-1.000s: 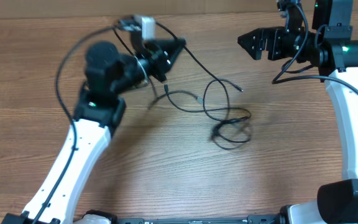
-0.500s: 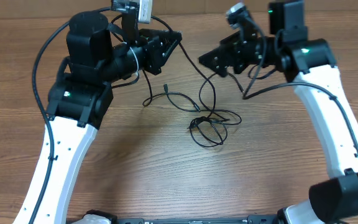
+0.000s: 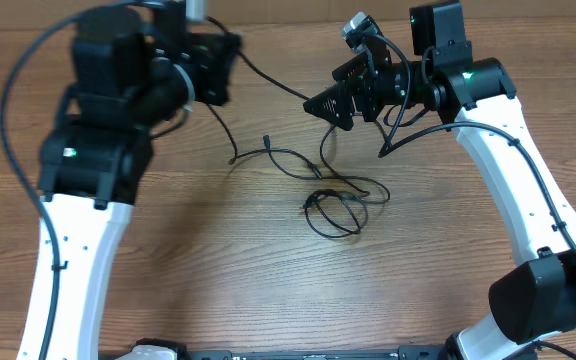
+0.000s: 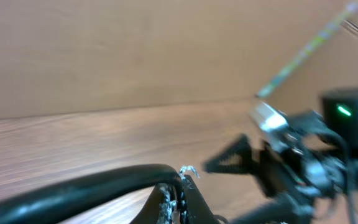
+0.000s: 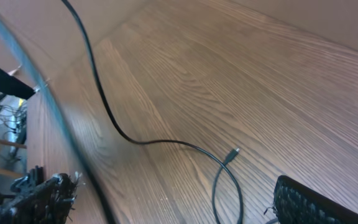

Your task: Untangle cables

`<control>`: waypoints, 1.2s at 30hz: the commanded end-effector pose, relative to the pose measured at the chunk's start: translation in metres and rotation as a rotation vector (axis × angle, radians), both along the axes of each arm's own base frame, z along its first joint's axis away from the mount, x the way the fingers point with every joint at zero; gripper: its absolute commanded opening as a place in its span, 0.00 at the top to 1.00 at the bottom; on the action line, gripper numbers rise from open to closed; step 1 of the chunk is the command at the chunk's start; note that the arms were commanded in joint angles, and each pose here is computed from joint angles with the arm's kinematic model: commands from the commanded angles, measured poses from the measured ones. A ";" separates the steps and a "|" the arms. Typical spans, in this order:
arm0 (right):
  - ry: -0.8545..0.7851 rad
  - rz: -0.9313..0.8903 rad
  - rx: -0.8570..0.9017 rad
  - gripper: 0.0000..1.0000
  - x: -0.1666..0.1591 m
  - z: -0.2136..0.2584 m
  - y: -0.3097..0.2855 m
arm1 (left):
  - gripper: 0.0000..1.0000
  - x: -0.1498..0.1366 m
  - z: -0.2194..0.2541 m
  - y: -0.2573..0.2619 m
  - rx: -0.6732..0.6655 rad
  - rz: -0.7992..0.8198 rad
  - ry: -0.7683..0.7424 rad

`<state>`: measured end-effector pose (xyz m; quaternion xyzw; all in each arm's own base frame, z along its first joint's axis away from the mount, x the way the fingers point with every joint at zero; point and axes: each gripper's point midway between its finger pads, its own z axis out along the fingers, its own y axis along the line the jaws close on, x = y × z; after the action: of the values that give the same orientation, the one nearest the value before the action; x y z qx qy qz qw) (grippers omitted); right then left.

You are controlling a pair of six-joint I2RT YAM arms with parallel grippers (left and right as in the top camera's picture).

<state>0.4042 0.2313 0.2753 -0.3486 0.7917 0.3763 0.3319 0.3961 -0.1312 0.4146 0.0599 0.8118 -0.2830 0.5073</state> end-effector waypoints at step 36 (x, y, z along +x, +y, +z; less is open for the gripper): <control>-0.133 0.362 0.068 0.54 -0.035 -0.024 0.095 | 0.96 0.012 -0.020 0.000 0.016 0.011 0.117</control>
<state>0.3694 0.3232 0.2489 -0.4919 0.6870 0.4300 0.3181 0.4093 -0.1256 0.3842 0.0342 0.8496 -0.2723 0.4504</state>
